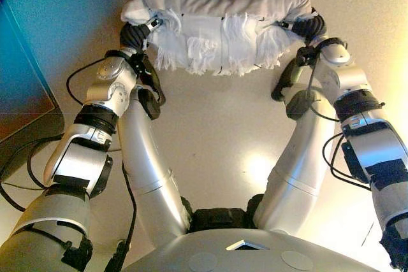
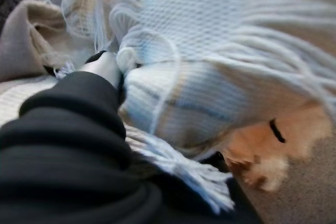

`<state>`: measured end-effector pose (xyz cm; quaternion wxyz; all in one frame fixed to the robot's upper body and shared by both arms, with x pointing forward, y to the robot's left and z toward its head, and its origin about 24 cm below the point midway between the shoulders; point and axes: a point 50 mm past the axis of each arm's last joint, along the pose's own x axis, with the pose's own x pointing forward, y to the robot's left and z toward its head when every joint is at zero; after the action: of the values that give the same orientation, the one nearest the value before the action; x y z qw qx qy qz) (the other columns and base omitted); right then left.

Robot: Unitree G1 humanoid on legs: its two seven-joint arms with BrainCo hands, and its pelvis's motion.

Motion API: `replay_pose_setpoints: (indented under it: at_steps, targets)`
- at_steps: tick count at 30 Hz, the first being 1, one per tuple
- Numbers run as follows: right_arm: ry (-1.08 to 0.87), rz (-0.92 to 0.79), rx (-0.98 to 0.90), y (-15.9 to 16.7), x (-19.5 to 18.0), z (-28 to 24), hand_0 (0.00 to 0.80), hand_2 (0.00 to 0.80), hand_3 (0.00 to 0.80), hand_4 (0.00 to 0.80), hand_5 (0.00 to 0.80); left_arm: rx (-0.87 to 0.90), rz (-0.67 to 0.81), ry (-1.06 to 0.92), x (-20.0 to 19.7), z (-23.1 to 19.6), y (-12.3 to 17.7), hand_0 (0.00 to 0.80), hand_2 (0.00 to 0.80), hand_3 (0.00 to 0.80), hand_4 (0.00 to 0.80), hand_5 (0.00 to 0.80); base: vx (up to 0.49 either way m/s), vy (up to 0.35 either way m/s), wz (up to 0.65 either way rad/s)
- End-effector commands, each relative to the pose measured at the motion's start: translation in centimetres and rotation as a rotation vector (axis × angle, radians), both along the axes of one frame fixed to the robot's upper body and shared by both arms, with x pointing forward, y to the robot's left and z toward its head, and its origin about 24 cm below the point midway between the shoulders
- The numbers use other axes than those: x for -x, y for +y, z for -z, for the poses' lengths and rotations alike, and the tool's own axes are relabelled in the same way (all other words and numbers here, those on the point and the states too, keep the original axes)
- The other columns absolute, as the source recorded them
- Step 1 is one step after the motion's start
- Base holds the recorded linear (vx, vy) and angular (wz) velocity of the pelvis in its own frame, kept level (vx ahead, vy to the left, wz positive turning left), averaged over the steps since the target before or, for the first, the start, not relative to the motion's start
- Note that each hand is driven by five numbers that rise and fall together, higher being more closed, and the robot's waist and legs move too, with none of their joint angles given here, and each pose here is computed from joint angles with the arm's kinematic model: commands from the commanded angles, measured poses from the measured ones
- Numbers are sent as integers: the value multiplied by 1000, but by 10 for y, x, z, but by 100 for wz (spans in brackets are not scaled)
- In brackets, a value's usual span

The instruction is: Pick up the cushion and take it to the sofa

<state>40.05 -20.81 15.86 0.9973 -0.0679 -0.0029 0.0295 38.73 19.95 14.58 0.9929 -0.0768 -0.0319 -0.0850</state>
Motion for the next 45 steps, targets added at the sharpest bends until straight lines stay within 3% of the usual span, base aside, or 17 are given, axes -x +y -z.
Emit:
replay_pose_setpoints:
  at_steps: [1,7,20,31,45]
  targets:
    - [-108,-102,-85,24,3,-13,800,800,800,800,800,39,124,-145,-2,-21,-36,800,800,800,800,800,0,0,0]
    - [-178,-139,-178,31,14,-9,800,800,800,800,800,29,112,-238,7,-18,-40,800,800,800,800,800,0,0,0]
    - [-299,-205,-337,52,58,23,800,800,800,800,800,105,-60,-402,44,-10,-31,800,800,800,800,800,14,37,0]
    - [-222,-158,-414,45,91,53,800,800,800,800,800,152,-62,-236,66,28,-24,800,800,800,800,800,188,19,17]
    - [13,5,-550,35,103,97,800,800,800,800,800,18,-15,50,80,76,-16,800,800,800,800,800,263,101,15]
